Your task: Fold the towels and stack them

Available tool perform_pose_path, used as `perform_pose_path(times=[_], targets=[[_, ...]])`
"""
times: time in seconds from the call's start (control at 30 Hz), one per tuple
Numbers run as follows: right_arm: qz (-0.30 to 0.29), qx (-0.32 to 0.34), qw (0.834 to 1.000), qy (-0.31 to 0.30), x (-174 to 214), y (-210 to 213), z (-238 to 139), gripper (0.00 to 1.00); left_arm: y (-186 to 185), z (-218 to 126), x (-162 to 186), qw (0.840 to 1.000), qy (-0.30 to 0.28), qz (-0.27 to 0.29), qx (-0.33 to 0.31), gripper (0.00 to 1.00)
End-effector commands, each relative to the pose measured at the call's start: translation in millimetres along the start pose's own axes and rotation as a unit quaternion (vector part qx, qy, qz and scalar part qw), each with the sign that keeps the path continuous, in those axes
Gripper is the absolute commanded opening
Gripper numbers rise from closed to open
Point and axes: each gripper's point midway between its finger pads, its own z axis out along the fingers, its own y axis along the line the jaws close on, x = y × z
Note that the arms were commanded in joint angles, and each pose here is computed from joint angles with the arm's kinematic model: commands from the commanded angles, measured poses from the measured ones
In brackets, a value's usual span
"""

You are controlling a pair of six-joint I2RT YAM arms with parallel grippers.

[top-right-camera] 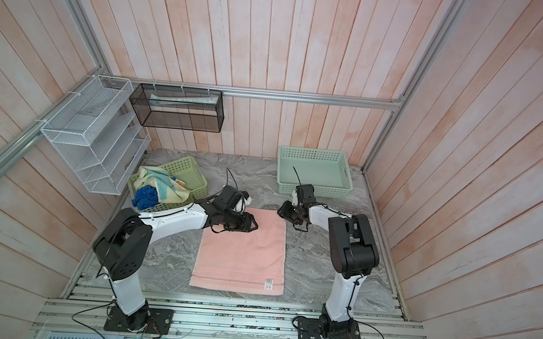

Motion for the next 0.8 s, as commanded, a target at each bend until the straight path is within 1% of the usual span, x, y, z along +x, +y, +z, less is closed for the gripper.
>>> perform_pose_path(times=[0.0, 0.1, 0.2, 0.3, 0.4, 0.53, 0.67, 0.77], targets=[[-0.028, 0.023, 0.999, 0.006, -1, 1, 4, 0.43, 64, -16, -5, 0.996, -0.003, -0.023, -0.09, 0.56], [-0.039, 0.039, 0.998, 0.014, 4, -1, 9, 0.4, 106, -27, -12, 0.988, -0.015, -0.038, -0.15, 0.59], [-0.049, 0.061, 0.997, 0.017, 5, -7, 11, 0.39, 137, -37, -20, 0.98, -0.028, -0.055, -0.187, 0.61], [-0.061, 0.083, 0.995, 0.015, 3, -13, 9, 0.4, 158, -41, -28, 0.975, -0.037, -0.061, -0.21, 0.63], [-0.072, 0.09, 0.993, 0.016, 1, -15, 10, 0.4, 165, -34, -33, 0.976, -0.033, -0.06, -0.206, 0.64], [-0.079, 0.097, 0.992, 0.026, 1, -17, 13, 0.41, 173, -24, -37, 0.974, -0.025, -0.057, -0.216, 0.64], [-0.087, 0.087, 0.992, 0.035, 2, -15, 19, 0.41, 178, -13, -39, 0.977, -0.023, -0.059, -0.201, 0.64], [-0.099, 0.083, 0.991, 0.039, 1, -13, 22, 0.39, 177, -7, -43, 0.981, -0.028, -0.055, -0.187, 0.62]])
